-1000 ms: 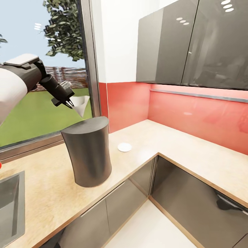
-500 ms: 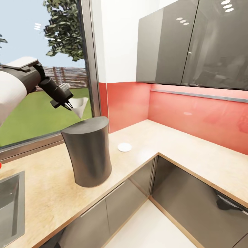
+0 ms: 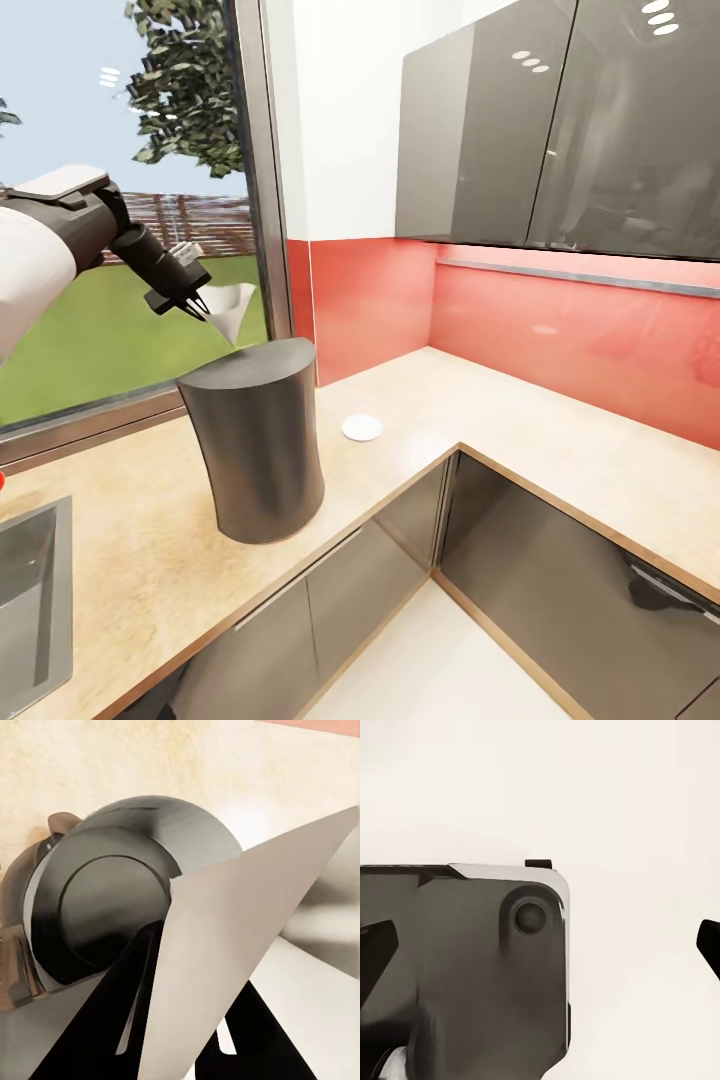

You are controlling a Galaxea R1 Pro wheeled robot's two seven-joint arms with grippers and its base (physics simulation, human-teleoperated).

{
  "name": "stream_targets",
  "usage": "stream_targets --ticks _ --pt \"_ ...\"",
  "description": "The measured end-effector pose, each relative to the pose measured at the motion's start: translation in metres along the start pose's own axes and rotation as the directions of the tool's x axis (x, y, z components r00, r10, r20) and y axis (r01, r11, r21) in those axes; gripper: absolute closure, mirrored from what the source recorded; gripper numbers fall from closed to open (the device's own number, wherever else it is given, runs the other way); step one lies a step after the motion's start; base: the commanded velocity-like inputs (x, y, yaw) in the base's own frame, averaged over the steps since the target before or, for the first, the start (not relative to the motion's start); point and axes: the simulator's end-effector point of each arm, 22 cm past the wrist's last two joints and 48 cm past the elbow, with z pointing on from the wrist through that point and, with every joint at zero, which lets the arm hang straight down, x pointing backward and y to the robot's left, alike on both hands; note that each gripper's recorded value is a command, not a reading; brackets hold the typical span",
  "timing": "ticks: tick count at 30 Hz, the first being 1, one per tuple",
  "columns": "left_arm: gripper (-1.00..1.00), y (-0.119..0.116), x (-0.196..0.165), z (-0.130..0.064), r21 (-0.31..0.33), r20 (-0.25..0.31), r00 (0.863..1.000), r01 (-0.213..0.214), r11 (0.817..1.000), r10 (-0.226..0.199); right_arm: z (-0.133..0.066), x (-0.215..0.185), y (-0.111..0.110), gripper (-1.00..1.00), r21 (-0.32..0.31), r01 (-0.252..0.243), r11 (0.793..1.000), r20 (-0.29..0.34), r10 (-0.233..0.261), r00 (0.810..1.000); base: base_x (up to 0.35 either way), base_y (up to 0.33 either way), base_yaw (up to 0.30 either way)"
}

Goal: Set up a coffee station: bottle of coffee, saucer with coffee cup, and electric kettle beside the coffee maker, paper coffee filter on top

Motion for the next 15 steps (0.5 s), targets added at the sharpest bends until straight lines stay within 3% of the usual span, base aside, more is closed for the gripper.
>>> stream_targets --ticks 15 --pt "-1.00 0.0042 -0.0031 -0.0013 -0.001 0.003 1.000 0.005 1.000 -0.005 -0.0001 0.0013 0.0002 -1.00 0.000 0.001 1.000 -0.003 -0.001 1.000 0.000 0.000 0.000"
